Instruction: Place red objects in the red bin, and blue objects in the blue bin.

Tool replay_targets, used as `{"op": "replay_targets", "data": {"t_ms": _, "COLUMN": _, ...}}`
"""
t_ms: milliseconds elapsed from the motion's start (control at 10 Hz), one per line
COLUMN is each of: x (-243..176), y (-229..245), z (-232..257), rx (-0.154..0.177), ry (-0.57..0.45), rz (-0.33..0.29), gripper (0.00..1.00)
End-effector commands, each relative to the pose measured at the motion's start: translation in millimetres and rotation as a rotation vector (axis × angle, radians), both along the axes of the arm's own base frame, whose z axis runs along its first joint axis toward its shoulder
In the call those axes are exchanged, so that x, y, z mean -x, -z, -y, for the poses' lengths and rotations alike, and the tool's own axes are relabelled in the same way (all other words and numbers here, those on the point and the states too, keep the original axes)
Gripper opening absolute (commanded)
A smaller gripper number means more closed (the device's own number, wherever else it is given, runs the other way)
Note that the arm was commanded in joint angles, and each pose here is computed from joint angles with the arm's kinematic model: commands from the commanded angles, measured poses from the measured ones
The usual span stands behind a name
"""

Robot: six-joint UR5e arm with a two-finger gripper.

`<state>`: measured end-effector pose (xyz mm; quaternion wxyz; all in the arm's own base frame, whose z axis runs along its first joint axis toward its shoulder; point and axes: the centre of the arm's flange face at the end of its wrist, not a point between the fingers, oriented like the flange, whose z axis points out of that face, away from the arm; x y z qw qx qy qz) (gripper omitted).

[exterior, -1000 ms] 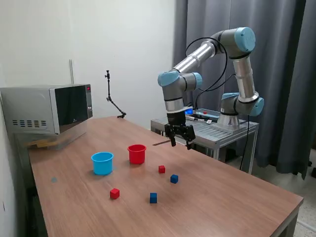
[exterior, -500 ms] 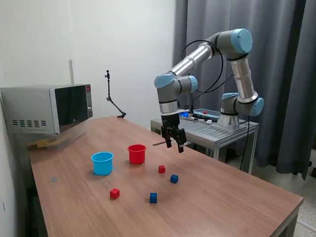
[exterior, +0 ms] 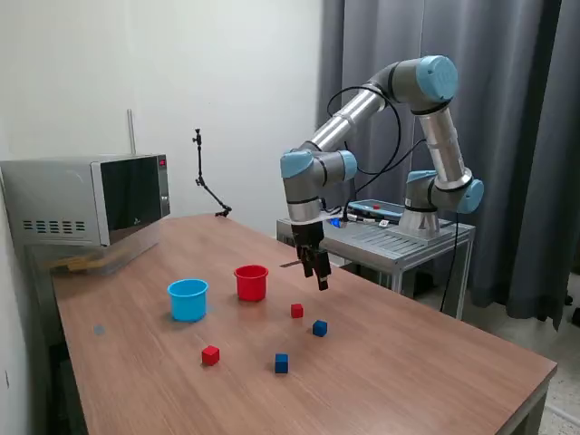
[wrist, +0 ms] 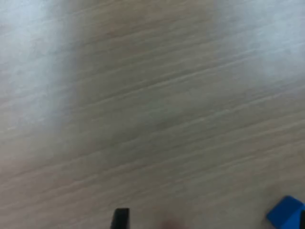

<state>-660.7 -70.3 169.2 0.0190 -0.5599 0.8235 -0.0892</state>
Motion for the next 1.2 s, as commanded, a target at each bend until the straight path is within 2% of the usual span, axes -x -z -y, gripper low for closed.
{"op": "replay_targets", "data": {"t_ms": 0, "x": -2, "y": 16, "z": -5, "rx": -0.001, "ry": 0.016, "rz": 0.005, "gripper": 1.0}}
{"op": "replay_targets", "data": {"t_ms": 500, "x": 25, "y": 20, "z": -8, "rx": -0.002, "ry": -0.009, "rz": -0.04, "gripper": 1.0}}
{"op": "replay_targets", "data": {"t_ms": 900, "x": 32, "y": 31, "z": -12, "rx": 0.005, "ry": -0.002, "rz": -0.03, "gripper": 1.0}}
{"op": "replay_targets", "data": {"t_ms": 1100, "x": 30, "y": 47, "z": -14, "rx": 0.009, "ry": 0.001, "rz": -0.006, "gripper": 1.0}}
